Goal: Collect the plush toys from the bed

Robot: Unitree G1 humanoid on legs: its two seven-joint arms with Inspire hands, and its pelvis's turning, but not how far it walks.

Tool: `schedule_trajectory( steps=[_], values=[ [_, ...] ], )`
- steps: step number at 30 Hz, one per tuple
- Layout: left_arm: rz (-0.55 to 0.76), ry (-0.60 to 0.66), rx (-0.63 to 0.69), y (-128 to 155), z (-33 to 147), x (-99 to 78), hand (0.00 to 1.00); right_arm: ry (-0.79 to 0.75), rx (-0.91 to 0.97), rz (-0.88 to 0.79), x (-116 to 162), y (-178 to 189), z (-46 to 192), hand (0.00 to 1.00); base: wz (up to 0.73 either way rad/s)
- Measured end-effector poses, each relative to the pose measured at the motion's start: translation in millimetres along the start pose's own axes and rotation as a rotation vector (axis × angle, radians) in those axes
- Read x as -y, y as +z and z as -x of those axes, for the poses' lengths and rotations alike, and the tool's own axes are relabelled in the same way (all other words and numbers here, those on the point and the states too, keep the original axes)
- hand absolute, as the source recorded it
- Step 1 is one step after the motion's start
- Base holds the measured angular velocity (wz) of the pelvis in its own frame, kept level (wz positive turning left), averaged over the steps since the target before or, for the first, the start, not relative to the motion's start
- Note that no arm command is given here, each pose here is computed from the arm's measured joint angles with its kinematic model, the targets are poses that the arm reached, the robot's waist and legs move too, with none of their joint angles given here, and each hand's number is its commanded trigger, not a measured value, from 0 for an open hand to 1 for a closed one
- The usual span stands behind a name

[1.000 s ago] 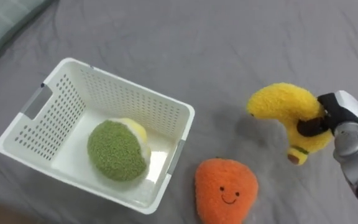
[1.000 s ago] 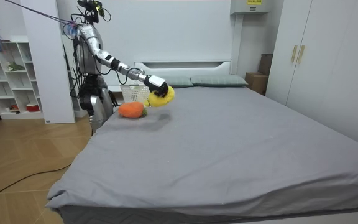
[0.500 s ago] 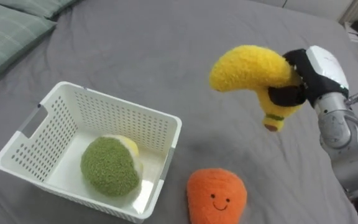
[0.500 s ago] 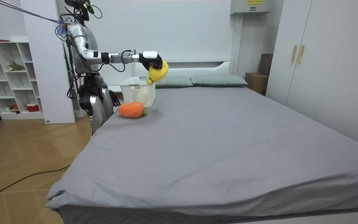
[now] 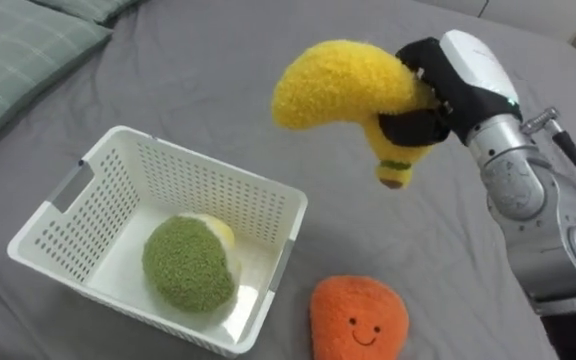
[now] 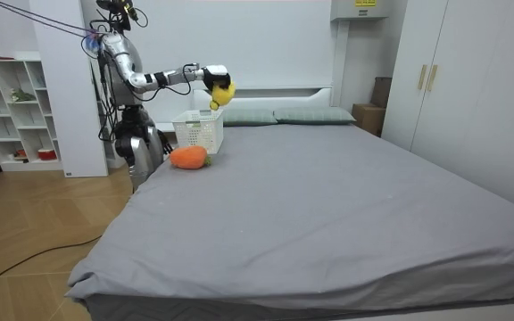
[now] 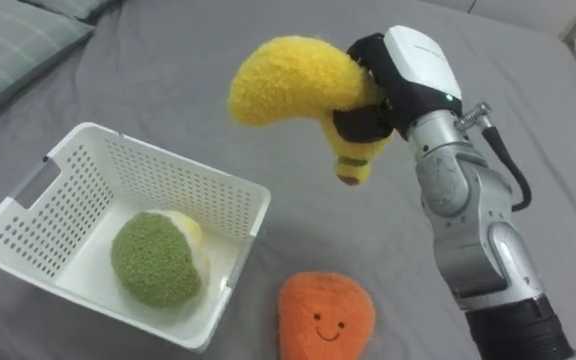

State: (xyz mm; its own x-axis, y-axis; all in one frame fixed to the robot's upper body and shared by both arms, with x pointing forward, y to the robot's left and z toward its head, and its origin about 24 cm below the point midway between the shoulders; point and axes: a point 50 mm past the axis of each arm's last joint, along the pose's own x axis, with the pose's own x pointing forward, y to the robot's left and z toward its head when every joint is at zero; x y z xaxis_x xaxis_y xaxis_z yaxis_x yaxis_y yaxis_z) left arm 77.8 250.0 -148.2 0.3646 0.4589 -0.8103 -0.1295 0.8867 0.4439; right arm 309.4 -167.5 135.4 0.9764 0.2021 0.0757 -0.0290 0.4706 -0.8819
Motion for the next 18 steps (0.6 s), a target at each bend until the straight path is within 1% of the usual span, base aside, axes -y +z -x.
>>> schedule_trajectory(
  steps=[3, 7, 8, 9, 10, 11, 13, 14, 15, 16, 17, 18],
  values=[
    [-0.002, -0.013, 0.003, 1.4, -0.3, 0.8, 0.0, 0.009, 0.024, -0.029, -1.9, 10.0, -5.0, 1.0, 0.01],
    [-0.02, -0.023, 0.023, 8.2, -1.3, 2.0, 0.0, 0.06, 0.08, -0.059, -16.6, 30.2, -9.6, 1.0, 0.07],
    [-0.02, -0.022, 0.028, 9.7, -1.4, 2.1, 0.0, 0.074, 0.086, -0.061, -19.2, 32.4, -9.6, 0.93, 0.06],
    [-0.018, -0.022, 0.036, 12.0, -1.3, 2.0, 0.0, 0.101, 0.098, -0.066, -24.7, 37.6, -10.0, 0.84, 0.04],
    [-0.019, -0.023, 0.042, 14.3, -1.2, 2.6, 0.0, 0.129, 0.111, -0.068, -29.6, 41.7, -9.9, 0.7, 0.06],
    [-0.019, -0.024, 0.043, 14.9, -1.2, 2.8, 0.0, 0.142, 0.118, -0.071, -31.8, 44.0, -9.9, 0.67, 0.1],
    [-0.02, -0.025, 0.04, 14.7, -1.1, 3.0, 0.0, 0.179, 0.142, -0.075, -39.1, 51.5, -9.7, 0.58, 0.11],
    [-0.02, -0.025, 0.04, 14.9, -1.1, 3.0, 0.0, 0.187, 0.144, -0.076, -40.2, 52.3, -9.7, 0.53, 0.1],
    [-0.023, -0.026, 0.043, 15.4, -1.1, 3.3, 0.0, 0.199, 0.146, -0.075, -43.0, 53.3, -10.1, 0.44, 0.12],
    [-0.026, -0.028, 0.043, 15.4, -1.0, 3.9, 0.0, 0.214, 0.143, -0.073, -46.7, 53.4, -10.5, 0.38, 0.11],
    [-0.029, -0.029, 0.044, 15.4, -0.9, 4.3, 0.0, 0.222, 0.143, -0.071, -48.7, 53.5, -10.4, 0.12, 0.05],
    [-0.031, -0.032, 0.045, 15.5, -0.7, 5.1, 0.0, 0.239, 0.139, -0.072, -53.0, 53.1, -10.6, 0.0, 0.0]
  ],
)
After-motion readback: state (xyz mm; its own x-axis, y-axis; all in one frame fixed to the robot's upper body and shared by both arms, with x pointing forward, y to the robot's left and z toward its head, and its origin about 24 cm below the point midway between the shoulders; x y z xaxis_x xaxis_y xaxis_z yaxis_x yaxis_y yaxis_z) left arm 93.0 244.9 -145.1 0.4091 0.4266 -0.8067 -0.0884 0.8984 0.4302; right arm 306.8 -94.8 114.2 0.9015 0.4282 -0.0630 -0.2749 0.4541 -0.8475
